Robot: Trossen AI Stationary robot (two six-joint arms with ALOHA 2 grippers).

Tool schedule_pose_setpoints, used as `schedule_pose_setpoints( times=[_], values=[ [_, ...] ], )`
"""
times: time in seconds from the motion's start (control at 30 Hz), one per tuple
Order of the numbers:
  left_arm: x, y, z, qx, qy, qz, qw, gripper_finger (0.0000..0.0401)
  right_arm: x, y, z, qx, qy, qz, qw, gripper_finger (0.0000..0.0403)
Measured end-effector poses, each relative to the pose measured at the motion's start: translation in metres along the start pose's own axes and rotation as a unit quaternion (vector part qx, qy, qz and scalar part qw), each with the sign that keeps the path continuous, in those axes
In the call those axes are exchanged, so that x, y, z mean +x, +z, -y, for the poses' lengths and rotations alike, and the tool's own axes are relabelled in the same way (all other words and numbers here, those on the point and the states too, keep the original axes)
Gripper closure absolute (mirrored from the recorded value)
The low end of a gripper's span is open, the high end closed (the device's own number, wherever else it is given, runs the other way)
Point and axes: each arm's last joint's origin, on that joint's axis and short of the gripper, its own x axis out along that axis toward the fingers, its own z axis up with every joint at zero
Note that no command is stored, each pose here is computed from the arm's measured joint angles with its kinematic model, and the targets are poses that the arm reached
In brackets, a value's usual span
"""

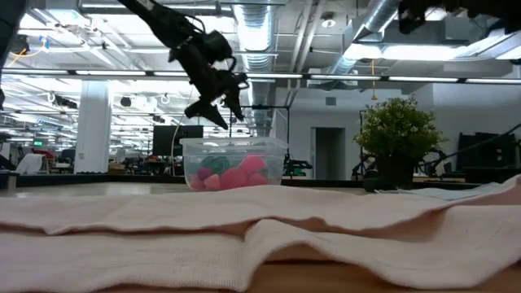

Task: Pick and placing Produce into tupperware
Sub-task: Put the blackberry into the transparent bin

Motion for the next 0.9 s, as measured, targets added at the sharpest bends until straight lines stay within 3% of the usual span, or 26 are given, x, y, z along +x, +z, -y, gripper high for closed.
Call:
schedule_pose_setpoints(
  times=[0.37, 0.43, 0.53, 0.9],
  values=[
    [0.041, 0.014, 0.002, 0.019, -0.041, -0.113, 0.993, 0.0171, -0.022, -0.024, -0.01, 0.004, 0.018, 0.018, 1.0, 0.0155],
    [0.05, 0.012, 0.0, 0.016, -0.026, -0.133, 0.991, 0.0179, -0.024, -0.026, -0.011, 0.003, 0.021, 0.021, 1.0, 0.0155],
    [0.061, 0.011, -0.004, 0.014, -0.006, -0.146, 0.989, 0.0192, -0.025, -0.029, -0.013, -0.001, 0.027, 0.022, 0.999, 0.0155],
    [0.089, 0.011, -0.004, 0.001, -0.013, -0.173, 0.985, 0.0205, -0.025, -0.036, -0.015, -0.002, 0.036, 0.023, 0.999, 0.0155]
  ],
)
